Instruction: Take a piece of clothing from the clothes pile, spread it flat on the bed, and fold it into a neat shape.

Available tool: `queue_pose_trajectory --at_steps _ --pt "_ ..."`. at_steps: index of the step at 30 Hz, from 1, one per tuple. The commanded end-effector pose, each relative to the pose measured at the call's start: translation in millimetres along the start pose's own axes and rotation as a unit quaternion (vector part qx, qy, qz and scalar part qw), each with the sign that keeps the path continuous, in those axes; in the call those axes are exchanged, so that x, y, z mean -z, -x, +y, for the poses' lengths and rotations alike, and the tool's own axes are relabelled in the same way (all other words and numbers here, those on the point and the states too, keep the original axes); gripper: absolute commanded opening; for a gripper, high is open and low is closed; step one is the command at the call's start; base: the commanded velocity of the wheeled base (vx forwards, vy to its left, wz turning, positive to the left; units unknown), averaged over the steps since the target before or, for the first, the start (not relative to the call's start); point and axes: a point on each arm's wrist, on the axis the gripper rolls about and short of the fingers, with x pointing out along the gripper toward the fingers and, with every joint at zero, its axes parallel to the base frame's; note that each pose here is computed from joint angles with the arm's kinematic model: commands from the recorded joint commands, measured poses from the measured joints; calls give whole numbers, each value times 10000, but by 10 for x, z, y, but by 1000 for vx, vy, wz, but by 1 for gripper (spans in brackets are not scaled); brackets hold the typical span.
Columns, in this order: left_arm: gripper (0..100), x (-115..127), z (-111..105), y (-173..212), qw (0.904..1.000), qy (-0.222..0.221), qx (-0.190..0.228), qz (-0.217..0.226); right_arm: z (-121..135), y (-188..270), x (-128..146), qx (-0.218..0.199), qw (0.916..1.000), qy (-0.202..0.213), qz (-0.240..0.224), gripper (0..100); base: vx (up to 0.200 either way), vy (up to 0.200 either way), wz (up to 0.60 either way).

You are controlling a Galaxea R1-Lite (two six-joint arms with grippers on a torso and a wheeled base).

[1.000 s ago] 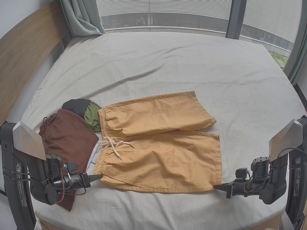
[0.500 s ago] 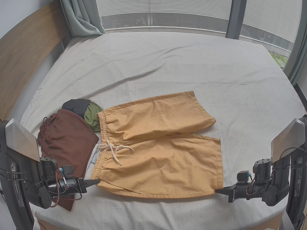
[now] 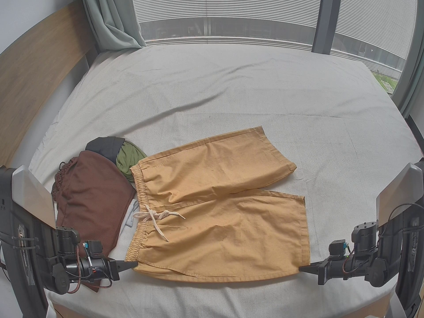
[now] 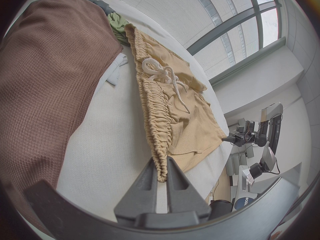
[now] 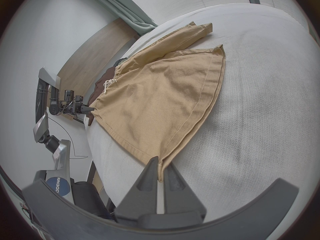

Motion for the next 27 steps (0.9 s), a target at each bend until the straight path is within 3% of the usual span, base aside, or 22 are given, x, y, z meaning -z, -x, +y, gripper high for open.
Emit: queue_pose_trajectory --at_steps 1,8,17,27 --pt "0 61 34 22 9999 74 -64 88 14 14 -6 -14 10000 15 -11 0 0 0 0" --pt "0 119 101 19 9997 -172 -58 166 18 20 -9 -22 10000 27 -17 0 0 0 0" --pt "0 -90 103 -48 9984 -514 154 -198 52 53 -188 -281 9984 264 -423 0 0 0 0" --pt "0 -334 -87 -31 9968 -383 432 -548 143 127 -398 -552 9939 424 -859 0 0 0 0"
